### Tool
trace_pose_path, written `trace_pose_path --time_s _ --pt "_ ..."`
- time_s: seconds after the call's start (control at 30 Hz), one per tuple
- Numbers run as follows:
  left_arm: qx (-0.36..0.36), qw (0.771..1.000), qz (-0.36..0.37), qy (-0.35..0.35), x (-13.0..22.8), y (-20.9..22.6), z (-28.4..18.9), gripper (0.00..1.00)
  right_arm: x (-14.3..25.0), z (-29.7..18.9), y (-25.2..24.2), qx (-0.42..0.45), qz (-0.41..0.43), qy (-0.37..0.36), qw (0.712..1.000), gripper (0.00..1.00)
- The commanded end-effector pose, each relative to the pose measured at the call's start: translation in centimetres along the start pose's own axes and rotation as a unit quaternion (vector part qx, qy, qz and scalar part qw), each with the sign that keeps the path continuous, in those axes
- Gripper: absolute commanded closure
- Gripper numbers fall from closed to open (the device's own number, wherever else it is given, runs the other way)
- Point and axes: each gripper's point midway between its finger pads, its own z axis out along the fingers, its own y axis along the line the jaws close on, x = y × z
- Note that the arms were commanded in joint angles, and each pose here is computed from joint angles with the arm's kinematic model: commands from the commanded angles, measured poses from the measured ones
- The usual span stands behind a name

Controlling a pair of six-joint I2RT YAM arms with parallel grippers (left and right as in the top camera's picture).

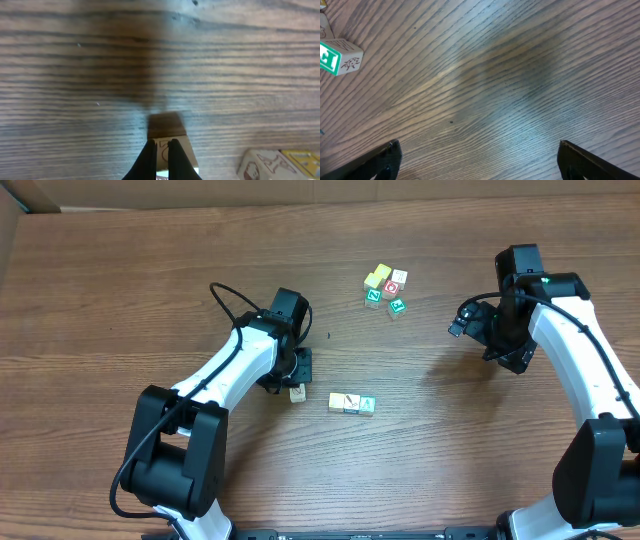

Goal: Flip 3 blocks

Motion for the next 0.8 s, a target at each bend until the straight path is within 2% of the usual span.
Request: trace_pose_path --time_s 0.0,0.17,0.3,0.4,0.53,0.77 --pt "0.027 0.999 0.009 0.023 0.7 -0.8 0.5 0.96 -0.4 -0.6 0.2 -0.007 -0.001 -0.009 1.000 0.00" --pt "0.035 0.999 0.009 0.030 1.0 -1.0 0.4 0.96 -0.4 -0.6 0.2 -0.007 -0.002 -0.009 1.000 0.00" --pt "0.011 1.000 0.006 0.008 -0.1 -0.3 0.2 0.96 -0.4 -0.6 0.2 -0.007 -0.001 -0.009 1.000 0.00" --pt "-0.028 0.999 -0.020 -0.021 -1.7 1.1 -1.2 0.96 -0.4 -0.6 0.2 -0.007 -0.001 -0.009 1.000 0.00" --pt "-0.033 0.997 -0.056 -0.041 -2.6 1.6 -2.9 0.96 -0.4 -0.6 0.2 -0.007 -0.001 -0.009 1.000 0.00" --pt "-0.065 0.996 -0.064 0.004 0.1 3.1 -2.3 0.96 -0.4 -0.6 0.2 -0.007 -0.001 -0.009 1.000 0.00"
